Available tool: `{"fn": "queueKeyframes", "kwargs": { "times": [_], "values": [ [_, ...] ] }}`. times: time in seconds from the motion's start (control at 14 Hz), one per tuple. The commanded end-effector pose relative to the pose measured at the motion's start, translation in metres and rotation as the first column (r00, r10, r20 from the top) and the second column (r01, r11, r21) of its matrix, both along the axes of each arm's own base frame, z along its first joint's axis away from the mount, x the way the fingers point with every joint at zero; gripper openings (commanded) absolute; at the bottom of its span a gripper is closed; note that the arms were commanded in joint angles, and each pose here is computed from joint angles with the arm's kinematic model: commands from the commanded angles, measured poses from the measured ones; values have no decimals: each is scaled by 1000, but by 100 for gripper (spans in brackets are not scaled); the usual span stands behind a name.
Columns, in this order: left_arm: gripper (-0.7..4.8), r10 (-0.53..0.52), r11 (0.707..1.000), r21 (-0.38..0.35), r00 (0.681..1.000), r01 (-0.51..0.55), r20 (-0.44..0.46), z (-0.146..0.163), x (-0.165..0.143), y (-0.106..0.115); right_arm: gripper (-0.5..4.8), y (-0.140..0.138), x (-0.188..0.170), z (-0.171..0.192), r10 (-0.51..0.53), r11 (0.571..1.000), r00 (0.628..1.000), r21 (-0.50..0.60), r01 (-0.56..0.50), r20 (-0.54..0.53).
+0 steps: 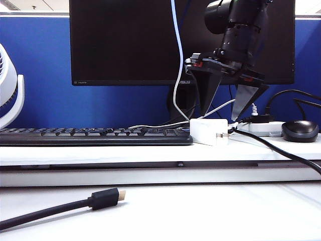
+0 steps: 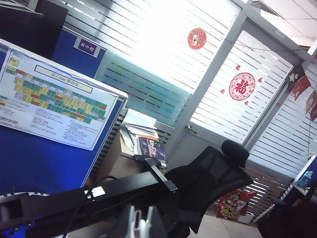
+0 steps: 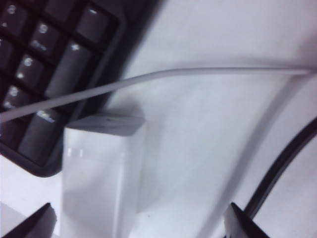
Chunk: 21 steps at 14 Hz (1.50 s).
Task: Pick up the Type-C charging cable and the charging base, insert one end of the Type-C charger into the corresponding slot on the base, and finally place the plugged-in charger back on the table.
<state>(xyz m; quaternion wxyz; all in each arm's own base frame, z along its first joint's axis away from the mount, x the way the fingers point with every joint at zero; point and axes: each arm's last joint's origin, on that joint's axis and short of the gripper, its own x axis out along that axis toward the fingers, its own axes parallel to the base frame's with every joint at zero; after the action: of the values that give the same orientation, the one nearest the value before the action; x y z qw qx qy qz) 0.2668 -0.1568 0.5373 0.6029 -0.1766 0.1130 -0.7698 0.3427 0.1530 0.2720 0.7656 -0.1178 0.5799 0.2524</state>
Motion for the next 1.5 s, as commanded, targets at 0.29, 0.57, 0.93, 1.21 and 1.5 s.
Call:
{"fn": "queueKeyframes", "kwargs": {
  "times": [0.29,0.57,0.93,1.21,1.5],
  "values": [
    [-6,-3,1000,-4,1000,3,11,3,-3,1,378,4,-2,3,28,997,999,77,-27,-17],
    [-6,-3,1000,-4,1000,3,12,3,-3,1,334,13,-4,-2,64,991,997,117,-58,-52],
    [-6,-7,1000,-1,1000,7,10,3,-3,1,55,14,-1,-11,50,997,997,56,-46,-66],
    [-6,-15,1000,3,1000,14,10,3,-3,1,53,-8,7,-5,117,905,973,425,-21,-200],
    [-6,-16,1000,4,1000,16,7,3,-3,1,53,-21,22,-33,-1,981,979,192,41,-204]
  ]
}}
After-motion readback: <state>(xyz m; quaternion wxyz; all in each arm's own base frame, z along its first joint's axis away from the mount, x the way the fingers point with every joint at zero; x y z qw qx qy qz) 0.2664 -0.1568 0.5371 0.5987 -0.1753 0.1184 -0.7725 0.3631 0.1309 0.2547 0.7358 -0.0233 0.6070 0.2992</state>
